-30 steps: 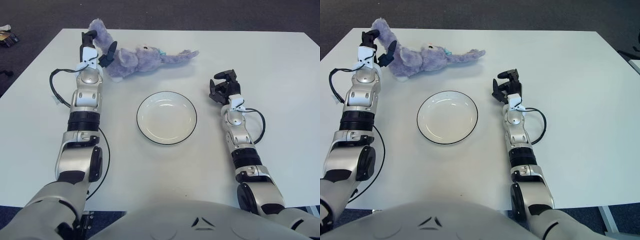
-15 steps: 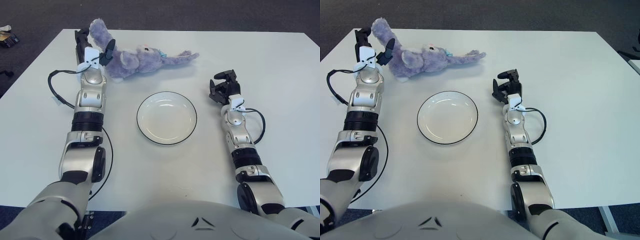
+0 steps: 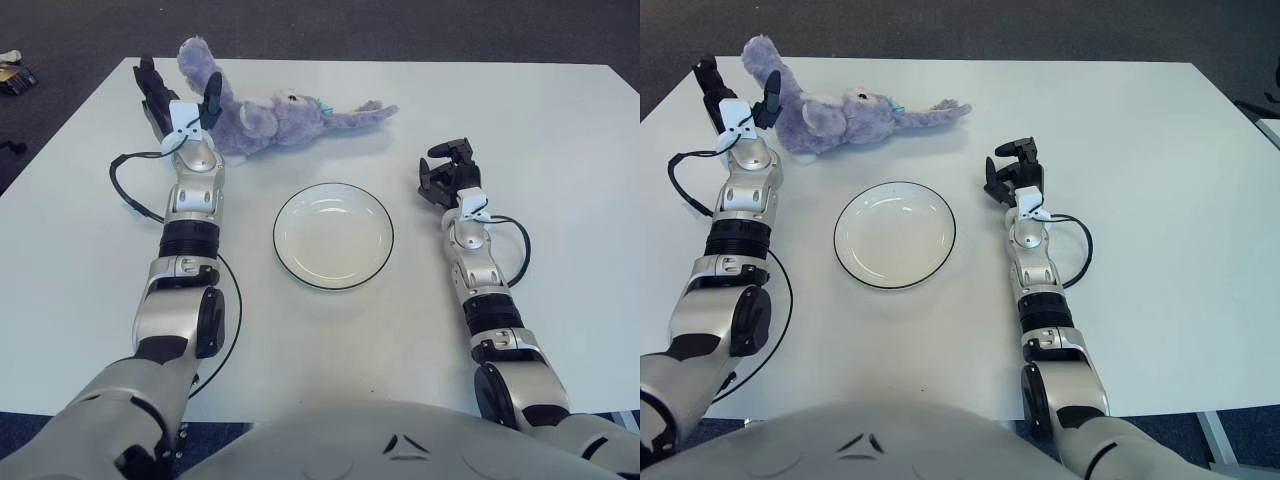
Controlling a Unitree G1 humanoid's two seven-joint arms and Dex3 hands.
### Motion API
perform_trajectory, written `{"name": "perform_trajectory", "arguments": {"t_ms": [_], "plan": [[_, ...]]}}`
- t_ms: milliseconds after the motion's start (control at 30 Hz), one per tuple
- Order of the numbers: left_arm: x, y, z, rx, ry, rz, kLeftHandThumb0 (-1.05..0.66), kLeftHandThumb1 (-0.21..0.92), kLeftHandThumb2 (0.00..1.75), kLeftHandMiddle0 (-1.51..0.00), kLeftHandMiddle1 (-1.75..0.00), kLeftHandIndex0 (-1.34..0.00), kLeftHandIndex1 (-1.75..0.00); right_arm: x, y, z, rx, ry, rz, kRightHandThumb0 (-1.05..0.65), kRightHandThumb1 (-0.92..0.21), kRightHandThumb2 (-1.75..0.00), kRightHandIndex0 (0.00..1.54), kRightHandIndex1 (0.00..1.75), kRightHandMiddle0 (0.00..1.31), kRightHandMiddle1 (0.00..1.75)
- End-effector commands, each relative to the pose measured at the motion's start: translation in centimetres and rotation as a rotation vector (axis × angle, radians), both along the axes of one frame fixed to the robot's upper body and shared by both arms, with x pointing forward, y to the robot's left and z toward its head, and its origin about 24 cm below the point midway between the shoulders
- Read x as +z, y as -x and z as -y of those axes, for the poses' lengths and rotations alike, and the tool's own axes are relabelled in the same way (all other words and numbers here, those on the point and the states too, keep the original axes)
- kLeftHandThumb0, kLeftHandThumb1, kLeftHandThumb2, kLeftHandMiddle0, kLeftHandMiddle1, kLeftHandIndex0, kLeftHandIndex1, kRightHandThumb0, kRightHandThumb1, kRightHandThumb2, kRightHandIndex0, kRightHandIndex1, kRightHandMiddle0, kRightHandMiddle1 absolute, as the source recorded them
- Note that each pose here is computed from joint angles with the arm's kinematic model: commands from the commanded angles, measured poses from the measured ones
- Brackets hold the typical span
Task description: Put the doll into the plate.
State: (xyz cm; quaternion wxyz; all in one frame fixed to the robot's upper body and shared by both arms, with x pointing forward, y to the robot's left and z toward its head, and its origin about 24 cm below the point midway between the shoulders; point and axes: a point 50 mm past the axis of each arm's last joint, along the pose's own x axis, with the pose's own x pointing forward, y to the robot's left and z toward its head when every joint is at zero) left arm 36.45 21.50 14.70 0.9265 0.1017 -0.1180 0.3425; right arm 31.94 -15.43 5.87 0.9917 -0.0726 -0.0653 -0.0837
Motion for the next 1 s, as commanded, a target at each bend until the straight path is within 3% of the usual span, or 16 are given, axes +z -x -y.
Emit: {"name": "perform_trajectory", "arguments": {"t_ms": [0,67,167,367,667,967], "plan": [[0.8,-0.2,0.3,0.03,0.018,0.079,-0.77,0.85,0.29,0.0,-0.78,0.0,-0.57,-2.4,0.8,0.4,-0.016,0.024,-0.113,-0.01,-0.63,-0.93,0.45,1.67,0.14,1.74],[0.8,-0.3,0.4,0.035,0.041,0.093,-0.77,0.85,0.3,0.0,-0.79,0.0,-0.59,-2.4,0.8,0.4,-0.016,0.027,-0.112,-0.01,-0.63,-0.93,0.45,1.67,0.14,1.74],[0.7,-0.5,0.5,0.037,0.087,0.1,-0.78,0.84,0.32,0.0,-0.64,0.0,-0.58,-2.4,0.8,0.3,-0.015,0.031,-0.111,-0.01,-0.63,-0.93,0.45,1.67,0.15,1.74],[0.6,-1.1,0.6,-0.038,0.146,0.038,-0.8,0.83,0.34,0.0,-0.51,0.0,-0.56,-2.5,0.8,0.4,-0.016,0.04,-0.113,-0.01,-0.63,-0.93,0.45,1.66,0.15,1.74],[0.4,-1.7,0.3,-0.105,0.166,-0.067,-0.75,0.78,0.37,0.0,-0.68,0.0,-0.72,-2.5,0.8,0.4,-0.019,0.05,-0.119,-0.01,-0.63,-0.93,0.45,1.66,0.15,1.74],[0.3,-2.4,0.4,-0.156,0.167,-0.126,-0.71,0.72,0.48,0.0,-0.63,0.0,-0.67,-2.6,0.8,0.4,-0.016,0.054,-0.122,-0.01,-0.65,-0.91,0.44,1.66,0.14,1.74]]}}
